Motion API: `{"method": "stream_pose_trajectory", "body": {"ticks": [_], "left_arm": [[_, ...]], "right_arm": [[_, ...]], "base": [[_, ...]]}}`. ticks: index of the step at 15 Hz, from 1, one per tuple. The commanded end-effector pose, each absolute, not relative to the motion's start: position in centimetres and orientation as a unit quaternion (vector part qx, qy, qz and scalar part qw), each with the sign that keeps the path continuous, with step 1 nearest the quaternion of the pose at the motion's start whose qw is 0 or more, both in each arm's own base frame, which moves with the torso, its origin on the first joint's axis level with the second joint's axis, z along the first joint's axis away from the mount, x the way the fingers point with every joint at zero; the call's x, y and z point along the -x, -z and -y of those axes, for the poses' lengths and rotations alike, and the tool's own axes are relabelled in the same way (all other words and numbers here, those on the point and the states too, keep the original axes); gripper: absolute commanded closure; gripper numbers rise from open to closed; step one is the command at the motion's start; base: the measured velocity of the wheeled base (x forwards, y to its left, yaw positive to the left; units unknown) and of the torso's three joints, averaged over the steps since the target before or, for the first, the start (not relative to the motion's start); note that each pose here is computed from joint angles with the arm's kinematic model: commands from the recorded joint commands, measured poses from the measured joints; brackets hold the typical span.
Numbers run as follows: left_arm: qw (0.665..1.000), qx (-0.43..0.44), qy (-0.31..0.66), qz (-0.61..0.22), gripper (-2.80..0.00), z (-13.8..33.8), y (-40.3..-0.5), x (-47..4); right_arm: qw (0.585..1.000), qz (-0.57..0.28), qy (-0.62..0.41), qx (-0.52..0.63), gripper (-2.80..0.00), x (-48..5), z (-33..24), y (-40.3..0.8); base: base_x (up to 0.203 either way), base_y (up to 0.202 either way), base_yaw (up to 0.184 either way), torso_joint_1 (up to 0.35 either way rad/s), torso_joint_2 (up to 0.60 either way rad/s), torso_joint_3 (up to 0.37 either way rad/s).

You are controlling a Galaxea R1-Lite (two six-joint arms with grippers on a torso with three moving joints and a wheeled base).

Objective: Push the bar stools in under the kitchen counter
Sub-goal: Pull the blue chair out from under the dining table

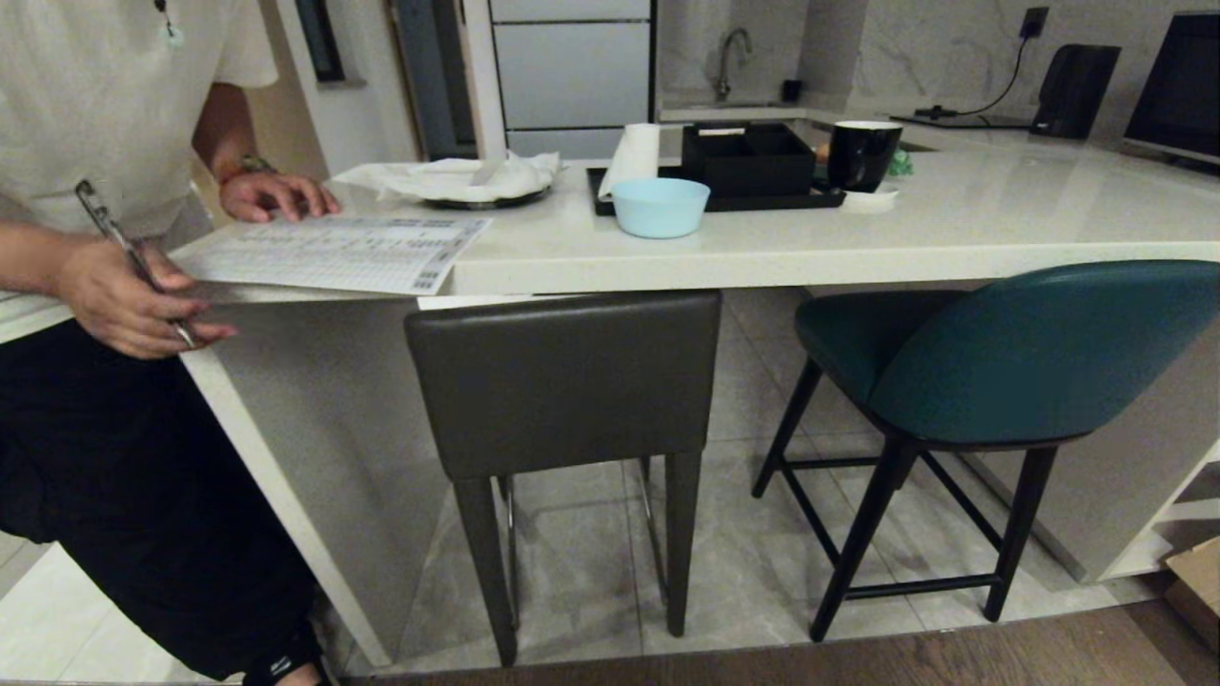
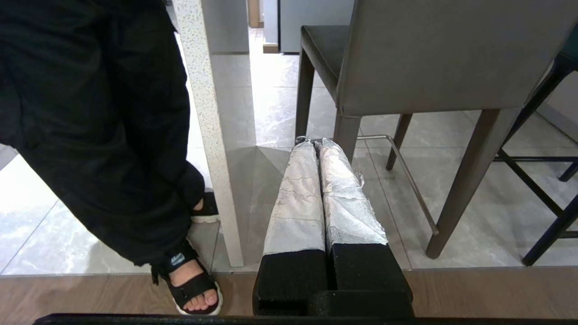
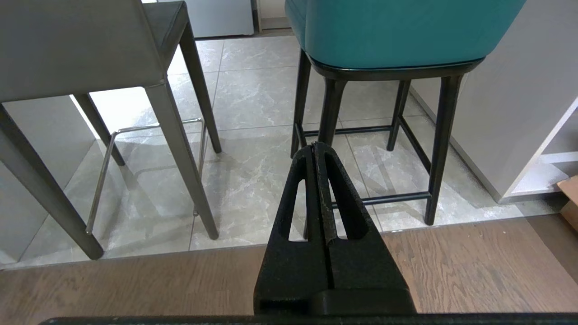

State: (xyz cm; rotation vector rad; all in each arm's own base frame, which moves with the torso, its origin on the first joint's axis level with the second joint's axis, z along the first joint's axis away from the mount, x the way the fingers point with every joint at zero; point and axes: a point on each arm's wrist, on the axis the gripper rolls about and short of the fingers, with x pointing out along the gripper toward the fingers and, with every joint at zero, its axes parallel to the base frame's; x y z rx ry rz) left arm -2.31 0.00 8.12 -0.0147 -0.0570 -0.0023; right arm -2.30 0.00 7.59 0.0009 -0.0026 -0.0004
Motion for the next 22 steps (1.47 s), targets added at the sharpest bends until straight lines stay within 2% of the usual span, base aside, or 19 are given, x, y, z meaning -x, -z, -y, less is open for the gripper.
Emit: {"method": "stream_pose_trajectory", "body": {"ticks": [1, 15, 22], "left_arm": [[1.000, 0.008, 0.001, 0.020, 0.00, 0.00, -7.61, 2.16], [1.000, 0.008, 0.001, 0.020, 0.00, 0.00, -7.61, 2.16], [1.000, 0.008, 0.001, 0.020, 0.00, 0.00, -7.61, 2.16]], "right_arm": [[1.000, 0.001, 0.000, -0.001, 0.00, 2.29, 0.00, -7.59], [1.000, 0.001, 0.001, -0.001, 0.00, 2.29, 0.00, -7.59], [1.000, 0.001, 0.001, -0.001, 0.00, 2.29, 0.00, -7.59]], "base": [[0.000, 0.000, 0.000, 0.000, 0.00, 0.000], [0.000, 0.000, 0.000, 0.000, 0.00, 0.000], [0.002, -0.165, 0.002, 0.003, 0.00, 0.001]]}}
